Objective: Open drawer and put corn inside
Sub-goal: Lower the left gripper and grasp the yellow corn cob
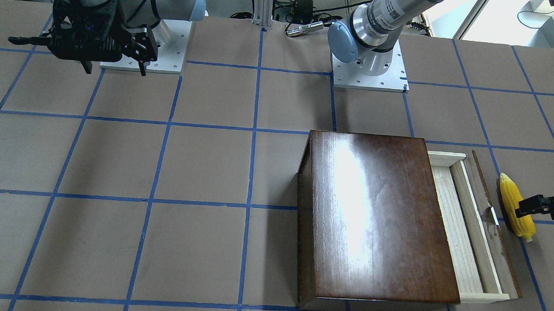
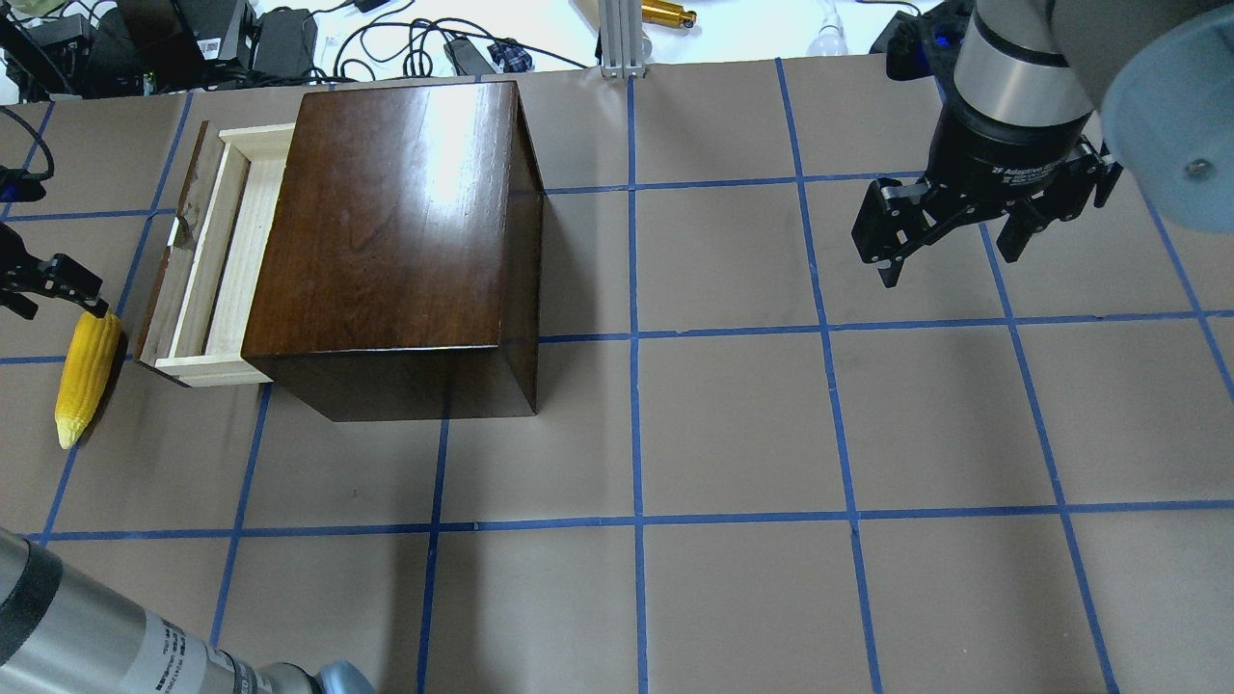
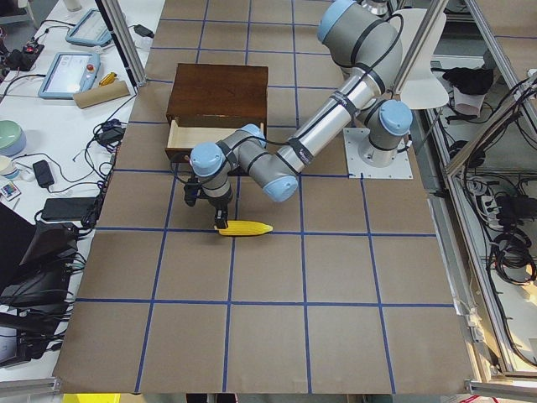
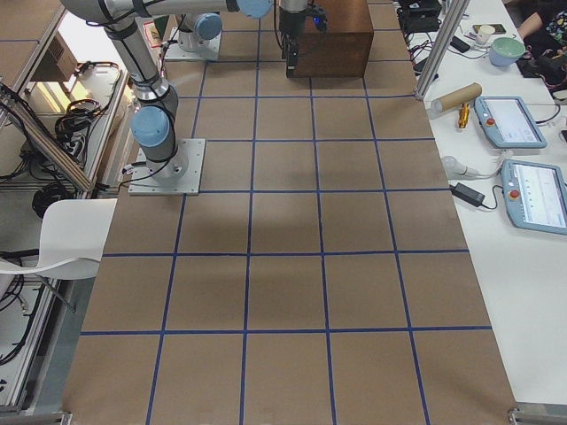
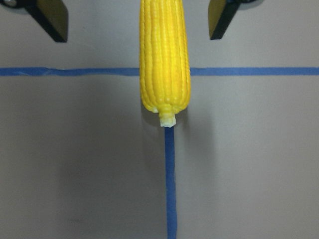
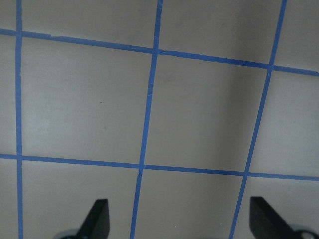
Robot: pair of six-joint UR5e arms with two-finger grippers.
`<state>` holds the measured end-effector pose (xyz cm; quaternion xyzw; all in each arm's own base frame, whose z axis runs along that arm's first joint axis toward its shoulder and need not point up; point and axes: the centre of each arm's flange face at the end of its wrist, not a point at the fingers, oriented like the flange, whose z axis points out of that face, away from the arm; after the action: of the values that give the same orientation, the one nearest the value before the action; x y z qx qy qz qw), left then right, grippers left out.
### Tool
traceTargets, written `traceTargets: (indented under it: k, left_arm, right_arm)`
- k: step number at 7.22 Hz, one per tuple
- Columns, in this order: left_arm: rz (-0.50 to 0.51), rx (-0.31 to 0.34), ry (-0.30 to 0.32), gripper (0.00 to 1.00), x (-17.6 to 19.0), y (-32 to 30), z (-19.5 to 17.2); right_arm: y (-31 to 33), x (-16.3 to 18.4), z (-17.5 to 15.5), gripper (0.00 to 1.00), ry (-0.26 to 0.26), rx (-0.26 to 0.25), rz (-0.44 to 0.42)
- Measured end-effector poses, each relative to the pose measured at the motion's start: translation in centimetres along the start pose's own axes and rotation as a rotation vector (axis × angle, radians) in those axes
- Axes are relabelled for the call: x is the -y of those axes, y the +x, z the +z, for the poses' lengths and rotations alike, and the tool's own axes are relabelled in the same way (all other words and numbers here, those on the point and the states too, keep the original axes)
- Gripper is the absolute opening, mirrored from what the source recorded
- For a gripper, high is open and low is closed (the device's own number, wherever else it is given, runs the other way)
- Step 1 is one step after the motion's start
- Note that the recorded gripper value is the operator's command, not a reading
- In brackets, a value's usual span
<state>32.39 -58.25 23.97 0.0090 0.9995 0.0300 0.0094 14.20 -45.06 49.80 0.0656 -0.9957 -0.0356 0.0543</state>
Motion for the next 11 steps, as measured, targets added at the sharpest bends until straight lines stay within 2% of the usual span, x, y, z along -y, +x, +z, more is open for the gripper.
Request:
traceTargets:
  k: [4, 5, 9, 10, 11]
  left_arm:
    - [0.019, 0.020, -0.072, 1.00, -0.2, -0.4, 5.0]
    - [0.022, 0.016, -0.081, 0.97, -0.2, -0.4, 5.7]
    - [0.026, 0.014, -0.097, 0.97, -0.1, -0.5, 6.6]
    - [0.027, 0.014, -0.103, 0.85, -0.1, -0.5, 6.9]
    - [0.027, 0.013, -0.106, 0.48, -0.1, -0.5, 7.1]
  right_arm:
    - [0.0, 0.0, 0.0, 1.00, -0.001, 0.000, 0.000]
    - [0.0, 0.0, 0.0, 1.00, -0.001, 0.001, 0.000]
    - [0.0, 0.0, 0.0, 1.00, -0.001, 0.000, 0.000]
    - [0.0, 0.0, 0.0, 1.00, 0.000, 0.000, 0.000]
    - [0.0, 0.0, 0.0, 1.00, 0.000, 0.000, 0.000]
